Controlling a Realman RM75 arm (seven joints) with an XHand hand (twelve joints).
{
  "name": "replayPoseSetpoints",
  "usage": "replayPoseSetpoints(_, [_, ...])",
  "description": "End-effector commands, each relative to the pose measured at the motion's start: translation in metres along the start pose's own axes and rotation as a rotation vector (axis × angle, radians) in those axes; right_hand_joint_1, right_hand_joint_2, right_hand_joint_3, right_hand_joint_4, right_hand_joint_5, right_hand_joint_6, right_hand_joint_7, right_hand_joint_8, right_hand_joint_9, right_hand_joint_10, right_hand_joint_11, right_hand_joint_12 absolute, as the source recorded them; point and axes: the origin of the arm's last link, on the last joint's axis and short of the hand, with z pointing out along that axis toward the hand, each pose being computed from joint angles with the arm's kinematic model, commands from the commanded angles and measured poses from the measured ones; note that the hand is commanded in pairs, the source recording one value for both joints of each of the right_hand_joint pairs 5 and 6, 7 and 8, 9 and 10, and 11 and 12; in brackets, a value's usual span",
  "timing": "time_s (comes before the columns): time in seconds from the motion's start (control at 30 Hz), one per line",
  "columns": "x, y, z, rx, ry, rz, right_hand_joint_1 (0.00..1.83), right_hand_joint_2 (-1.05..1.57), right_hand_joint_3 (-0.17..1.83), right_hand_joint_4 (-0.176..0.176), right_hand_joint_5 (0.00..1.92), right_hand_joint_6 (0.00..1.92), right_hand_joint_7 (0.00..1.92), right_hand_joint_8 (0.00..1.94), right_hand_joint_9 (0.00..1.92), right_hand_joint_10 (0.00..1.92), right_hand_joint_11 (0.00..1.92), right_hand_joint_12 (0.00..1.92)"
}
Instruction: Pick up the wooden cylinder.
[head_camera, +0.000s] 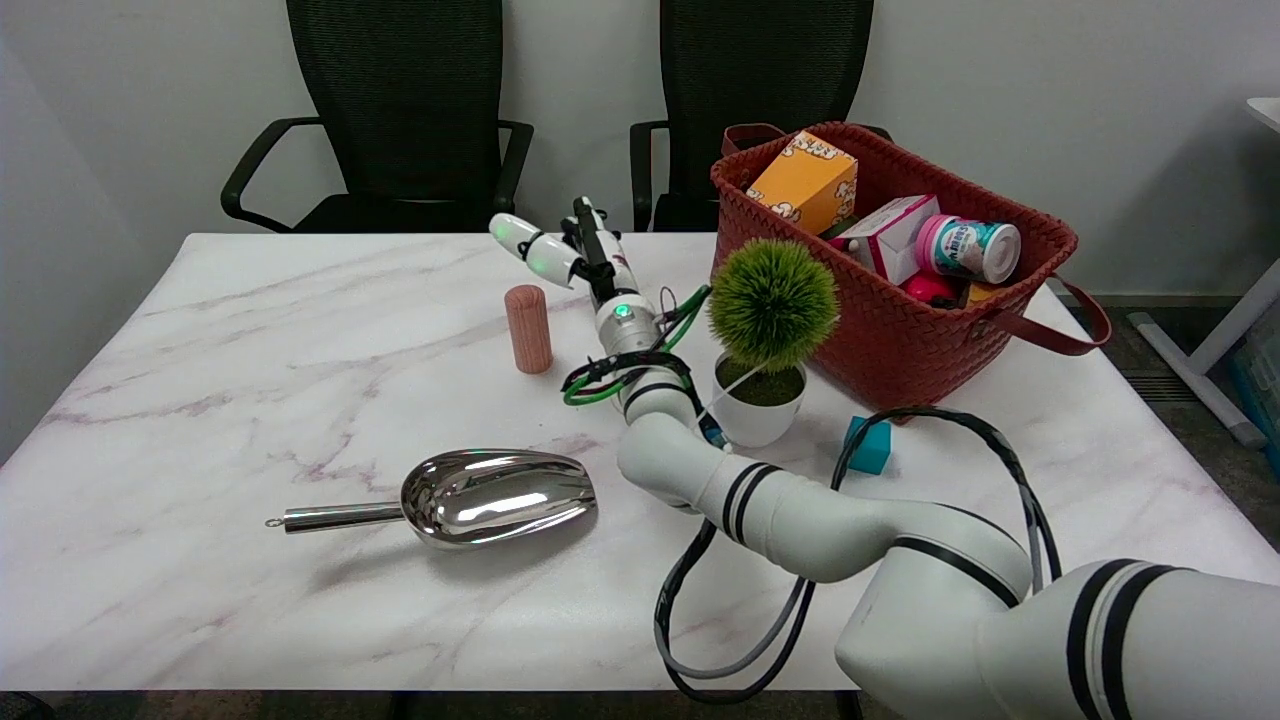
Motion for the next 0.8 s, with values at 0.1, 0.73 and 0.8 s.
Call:
replayPoseSetpoints(0.1, [0.011, -0.028, -0.014, 0.187, 0.005, -0.042, 0.73, 0.83, -0.17, 0.000, 0.00, 0.00, 0.00, 0.00, 0.05, 0.05, 0.00, 0.00])
replayPoseSetpoints(0.73, [0.010, -0.018, -0.027, 0.206, -0.011, -0.100, 0.87, 0.77, -0.17, 0.000, 0.00, 0.00, 0.00, 0.00, 0.00, 0.00, 0.00, 0.00])
replayPoseSetpoints(0.8, [0.009, -0.017, -0.026, 0.203, -0.013, -0.103, 0.95, 0.78, -0.17, 0.000, 0.00, 0.00, 0.00, 0.00, 0.00, 0.00, 0.00, 0.00])
